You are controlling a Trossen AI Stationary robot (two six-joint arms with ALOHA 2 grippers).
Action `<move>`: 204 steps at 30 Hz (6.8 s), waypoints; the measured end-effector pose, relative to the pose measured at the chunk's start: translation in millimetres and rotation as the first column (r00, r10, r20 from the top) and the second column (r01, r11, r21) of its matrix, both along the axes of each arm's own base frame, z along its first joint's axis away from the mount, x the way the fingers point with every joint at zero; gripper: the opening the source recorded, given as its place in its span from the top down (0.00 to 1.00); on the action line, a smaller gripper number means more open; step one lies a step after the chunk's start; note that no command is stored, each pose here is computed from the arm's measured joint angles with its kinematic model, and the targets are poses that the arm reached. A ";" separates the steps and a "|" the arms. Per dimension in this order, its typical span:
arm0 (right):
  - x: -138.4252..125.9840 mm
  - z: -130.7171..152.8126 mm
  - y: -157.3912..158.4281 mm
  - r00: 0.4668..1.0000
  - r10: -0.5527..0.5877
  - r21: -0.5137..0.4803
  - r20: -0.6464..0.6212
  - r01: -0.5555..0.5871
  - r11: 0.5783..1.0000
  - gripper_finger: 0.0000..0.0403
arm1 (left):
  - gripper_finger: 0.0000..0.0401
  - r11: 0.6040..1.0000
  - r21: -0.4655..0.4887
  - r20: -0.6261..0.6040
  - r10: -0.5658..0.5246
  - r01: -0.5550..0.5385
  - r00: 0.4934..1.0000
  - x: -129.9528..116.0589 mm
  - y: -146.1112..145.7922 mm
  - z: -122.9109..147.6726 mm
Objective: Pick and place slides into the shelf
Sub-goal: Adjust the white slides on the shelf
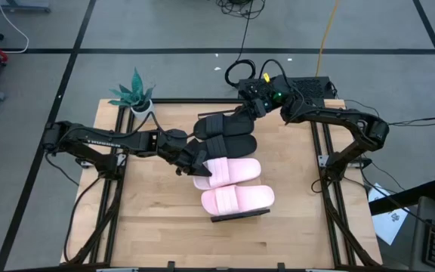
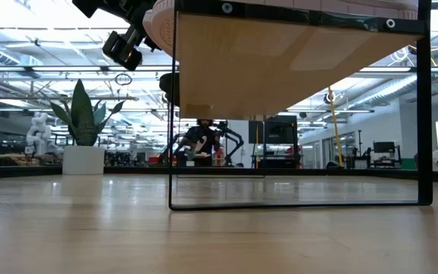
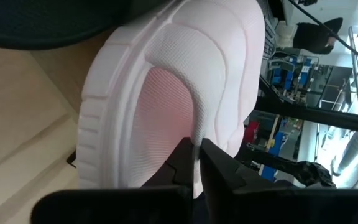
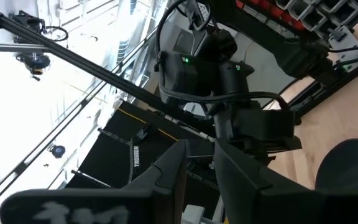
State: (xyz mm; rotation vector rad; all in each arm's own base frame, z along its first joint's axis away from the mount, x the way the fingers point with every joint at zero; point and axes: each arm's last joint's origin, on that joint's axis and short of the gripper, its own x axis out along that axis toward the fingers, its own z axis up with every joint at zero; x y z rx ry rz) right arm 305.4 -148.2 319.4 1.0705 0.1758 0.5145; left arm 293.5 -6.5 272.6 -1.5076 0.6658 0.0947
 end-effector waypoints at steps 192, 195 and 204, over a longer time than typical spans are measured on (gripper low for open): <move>0.2 2.3 0.5 1.000 -0.019 0.008 0.015 0.019 1.000 0.82 | 0.98 0.977 0.166 -0.057 0.147 -0.136 0.987 -10.3 -31.3 -3.0; 0.3 2.3 0.4 1.000 -0.024 0.006 0.017 0.024 1.000 0.82 | 0.99 0.980 0.157 -0.064 0.138 -0.126 0.988 -10.1 -31.7 -3.8; 0.3 2.3 0.3 0.999 -0.026 0.001 0.020 0.026 1.000 0.82 | 0.98 0.994 0.063 -0.095 0.099 -0.093 0.991 -10.6 -33.8 -3.7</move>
